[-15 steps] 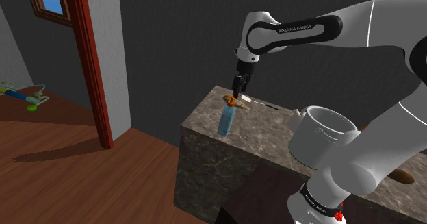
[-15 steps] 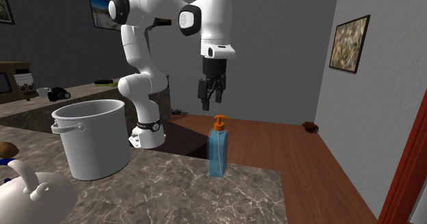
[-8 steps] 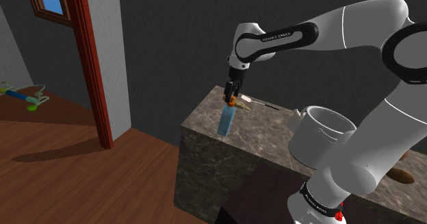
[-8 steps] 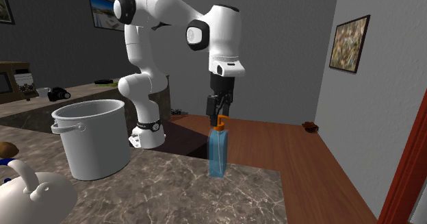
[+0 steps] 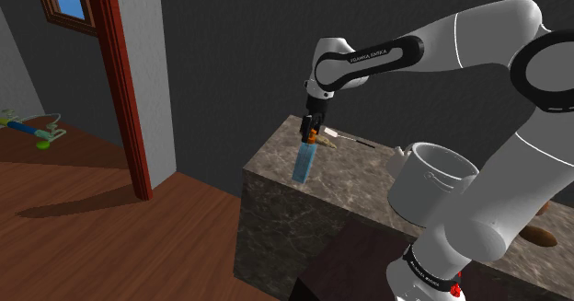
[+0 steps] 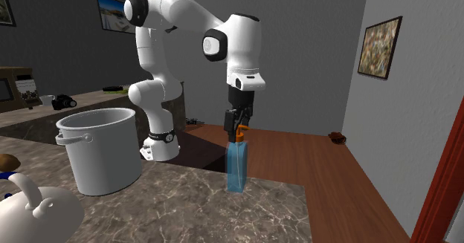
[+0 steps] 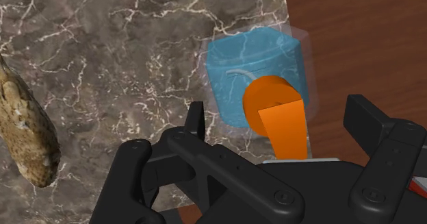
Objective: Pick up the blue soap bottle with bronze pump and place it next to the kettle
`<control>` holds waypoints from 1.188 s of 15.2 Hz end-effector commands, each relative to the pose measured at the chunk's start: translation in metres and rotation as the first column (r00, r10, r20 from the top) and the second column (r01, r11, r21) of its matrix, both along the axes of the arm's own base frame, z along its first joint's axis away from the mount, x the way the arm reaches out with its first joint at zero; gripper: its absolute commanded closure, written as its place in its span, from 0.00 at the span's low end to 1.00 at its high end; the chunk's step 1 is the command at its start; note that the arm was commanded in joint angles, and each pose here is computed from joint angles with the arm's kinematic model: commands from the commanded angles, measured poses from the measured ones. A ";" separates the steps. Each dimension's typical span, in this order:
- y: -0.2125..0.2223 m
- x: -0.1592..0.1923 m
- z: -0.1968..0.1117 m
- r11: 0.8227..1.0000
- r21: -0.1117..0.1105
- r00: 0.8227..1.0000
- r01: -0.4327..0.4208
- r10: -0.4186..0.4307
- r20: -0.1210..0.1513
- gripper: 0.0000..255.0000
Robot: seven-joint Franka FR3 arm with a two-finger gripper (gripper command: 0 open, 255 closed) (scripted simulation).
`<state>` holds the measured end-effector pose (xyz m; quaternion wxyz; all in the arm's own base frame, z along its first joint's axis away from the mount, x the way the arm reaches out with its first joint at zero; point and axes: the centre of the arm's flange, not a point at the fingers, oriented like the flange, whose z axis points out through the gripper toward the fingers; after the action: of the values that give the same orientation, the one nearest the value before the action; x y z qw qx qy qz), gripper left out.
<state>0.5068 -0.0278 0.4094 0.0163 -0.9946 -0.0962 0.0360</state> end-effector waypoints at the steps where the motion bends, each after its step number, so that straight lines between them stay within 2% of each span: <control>1: 0.000 0.000 0.000 1.000 0.000 1.000 0.000 0.000 0.000 0.00; 3: 0.000 0.000 0.000 1.000 0.000 1.000 0.000 0.000 0.000 0.00; 4: 0.000 0.000 0.000 1.000 0.000 1.000 0.000 0.000 0.000 1.00; 13: 0.000 0.000 0.000 1.000 0.000 1.000 0.000 0.000 0.000 1.00; 18: 0.000 0.000 0.026 1.000 0.000 1.000 0.000 0.000 0.000 1.00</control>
<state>0.5073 -0.0278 0.4322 0.0163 -0.9946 -0.0962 0.0359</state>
